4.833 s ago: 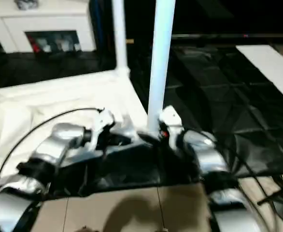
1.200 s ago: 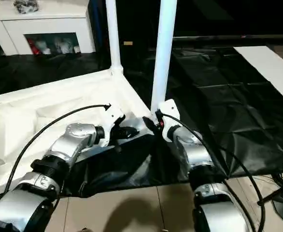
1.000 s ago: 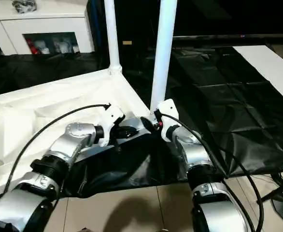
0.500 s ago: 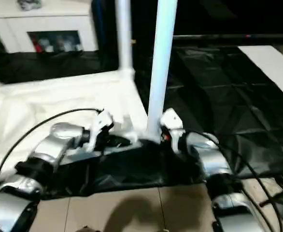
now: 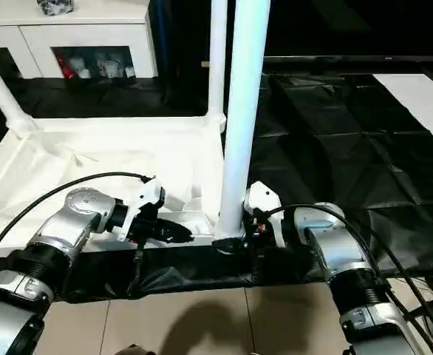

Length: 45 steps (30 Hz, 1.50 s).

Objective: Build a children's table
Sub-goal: Rotate leg to tighten

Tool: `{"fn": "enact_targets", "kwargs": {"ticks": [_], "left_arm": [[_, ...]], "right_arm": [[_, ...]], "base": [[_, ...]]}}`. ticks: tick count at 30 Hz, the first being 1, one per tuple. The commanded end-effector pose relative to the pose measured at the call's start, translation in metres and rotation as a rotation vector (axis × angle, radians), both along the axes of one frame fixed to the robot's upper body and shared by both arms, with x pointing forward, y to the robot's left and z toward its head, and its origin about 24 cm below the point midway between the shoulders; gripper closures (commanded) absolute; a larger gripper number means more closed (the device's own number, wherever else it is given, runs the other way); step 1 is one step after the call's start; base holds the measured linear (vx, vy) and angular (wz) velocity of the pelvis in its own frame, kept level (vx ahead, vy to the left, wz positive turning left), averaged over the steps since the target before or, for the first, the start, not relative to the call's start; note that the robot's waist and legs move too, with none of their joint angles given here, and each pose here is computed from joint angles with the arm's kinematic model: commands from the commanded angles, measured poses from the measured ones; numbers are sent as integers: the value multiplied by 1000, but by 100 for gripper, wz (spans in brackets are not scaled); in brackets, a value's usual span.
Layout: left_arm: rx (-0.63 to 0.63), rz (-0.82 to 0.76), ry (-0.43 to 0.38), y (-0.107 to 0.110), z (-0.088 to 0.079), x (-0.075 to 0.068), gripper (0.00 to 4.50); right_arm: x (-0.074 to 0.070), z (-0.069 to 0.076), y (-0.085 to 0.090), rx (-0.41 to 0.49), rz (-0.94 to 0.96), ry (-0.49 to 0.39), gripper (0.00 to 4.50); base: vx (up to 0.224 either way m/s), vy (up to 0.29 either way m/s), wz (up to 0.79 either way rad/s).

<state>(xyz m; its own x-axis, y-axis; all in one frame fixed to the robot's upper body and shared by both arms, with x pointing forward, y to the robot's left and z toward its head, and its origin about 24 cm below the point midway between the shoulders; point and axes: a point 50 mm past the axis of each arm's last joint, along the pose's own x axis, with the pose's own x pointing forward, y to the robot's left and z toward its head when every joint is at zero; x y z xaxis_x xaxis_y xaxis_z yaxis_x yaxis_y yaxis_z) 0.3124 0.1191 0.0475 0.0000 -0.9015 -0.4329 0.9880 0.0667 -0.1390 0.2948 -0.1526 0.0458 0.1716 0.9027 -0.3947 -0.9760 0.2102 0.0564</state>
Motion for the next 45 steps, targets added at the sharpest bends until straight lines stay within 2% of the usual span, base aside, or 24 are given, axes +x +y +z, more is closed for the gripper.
{"fn": "enact_targets", "kwargs": {"ticks": [1, 8, 9, 10, 12, 14, 16, 20, 24, 25, 28, 30, 31, 34, 40, 41, 45], "left_arm": [[-72, -11, -80, -16, 17, 5, 450], [-76, 44, -100, -21, 17, 9, 450], [-70, 89, -111, -25, 16, 13, 450], [-70, 89, -111, -25, 16, 13, 450], [-59, 161, -126, -34, 15, 18, 450], [-55, 185, -131, -37, 15, 19, 450], [-58, 258, -142, -52, 14, 24, 450], [-73, 359, -155, -70, 16, 29, 450], [-78, 386, -166, -78, 17, 31, 450], [-78, 385, -169, -79, 17, 31, 450], [-82, 352, -174, -76, 16, 29, 450], [-81, 336, -174, -72, 15, 28, 450], [-81, 319, -171, -69, 14, 27, 450], [-76, 295, -171, -60, 13, 26, 450], [-79, 238, -164, -46, 14, 24, 450], [-81, 199, -159, -41, 15, 23, 450], [-113, 42, -117, -34, 19, 12, 450]], "right_arm": [[-15, -13, 25, 28, 132, 77, 130], [-12, -16, 34, 60, 29, 73, 177], [-4, -20, 37, 52, -90, 53, 177], [-4, -20, 37, 52, -90, 53, 181], [8, -27, 42, 37, -270, 24, 185], [13, -29, 45, 28, -338, 12, 186], [24, -31, 52, 3, -480, -11, 186], [33, -30, 64, -14, -581, -34, 186], [35, -26, 73, 25, -590, -39, 186], [36, -25, 75, 39, -591, -37, 131], [36, -20, 75, 100, -561, -16, 110], [36, -19, 72, 96, -538, -33, 95], [35, -20, 69, 84, -507, -43, 70], [28, -21, 60, 55, -399, -67, 70], [19, -16, 43, 68, -274, -77, 70], [14, -13, 35, 72, -208, -71, 70], [3, -7, 23, 74, -54, -31, 70]], "base": [[0, 0, 0], [0, 0, 0], [0, 0, 0], [0, 0, 0], [0, 0, 0], [0, 0, 0], [0, 0, 0], [0, 0, 0], [0, 0, 0], [0, 0, 0], [0, 0, 0], [0, 0, 0], [0, 0, 0], [0, 0, 0], [0, 0, 0], [0, 0, 0], [0, 0, 0]]}}
